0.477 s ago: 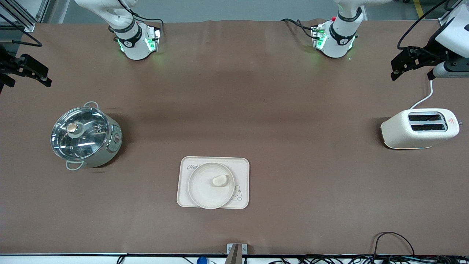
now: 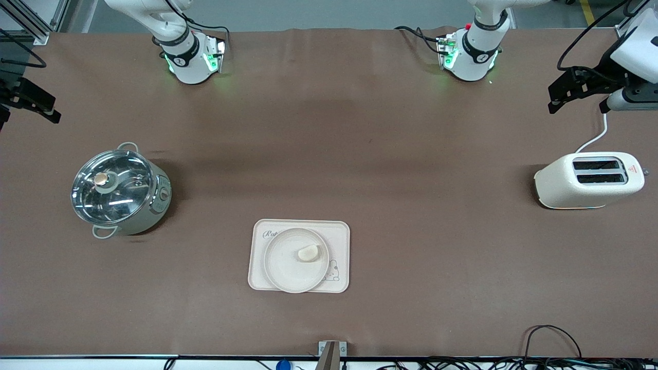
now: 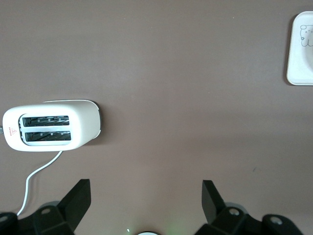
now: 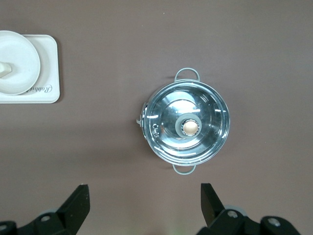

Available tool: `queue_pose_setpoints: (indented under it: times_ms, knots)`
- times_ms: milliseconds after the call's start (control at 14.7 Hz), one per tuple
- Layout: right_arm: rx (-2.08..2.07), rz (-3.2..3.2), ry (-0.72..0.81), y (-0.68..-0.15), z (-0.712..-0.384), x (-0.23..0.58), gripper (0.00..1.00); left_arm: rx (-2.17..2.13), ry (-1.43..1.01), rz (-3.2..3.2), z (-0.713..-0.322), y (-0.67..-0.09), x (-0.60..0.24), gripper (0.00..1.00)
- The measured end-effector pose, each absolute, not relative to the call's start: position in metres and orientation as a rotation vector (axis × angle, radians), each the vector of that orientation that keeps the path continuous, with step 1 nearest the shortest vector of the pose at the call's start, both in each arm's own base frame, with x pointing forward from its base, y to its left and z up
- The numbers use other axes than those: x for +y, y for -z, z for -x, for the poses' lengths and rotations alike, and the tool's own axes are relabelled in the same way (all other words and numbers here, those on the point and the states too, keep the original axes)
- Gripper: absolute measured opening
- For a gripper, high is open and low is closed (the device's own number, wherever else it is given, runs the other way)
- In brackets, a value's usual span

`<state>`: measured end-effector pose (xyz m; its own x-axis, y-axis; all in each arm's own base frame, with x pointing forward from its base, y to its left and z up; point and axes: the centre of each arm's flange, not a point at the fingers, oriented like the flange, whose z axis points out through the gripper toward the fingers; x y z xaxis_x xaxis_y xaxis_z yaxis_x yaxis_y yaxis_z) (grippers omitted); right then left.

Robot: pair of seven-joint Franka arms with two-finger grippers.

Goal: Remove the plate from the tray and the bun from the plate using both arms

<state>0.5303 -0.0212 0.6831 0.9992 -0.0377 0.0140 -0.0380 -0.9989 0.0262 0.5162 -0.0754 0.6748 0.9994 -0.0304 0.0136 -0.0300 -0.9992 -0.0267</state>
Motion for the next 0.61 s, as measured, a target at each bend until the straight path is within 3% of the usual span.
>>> queue_pose_setpoints:
  times_ms: [614]
  knots:
    - [-0.127, -3.113, -0.009, -0.678, -0.531, -0.053, 1.00, 0.045, 0.016, 3.116, -0.519, -0.673, -0.075, 1.00]
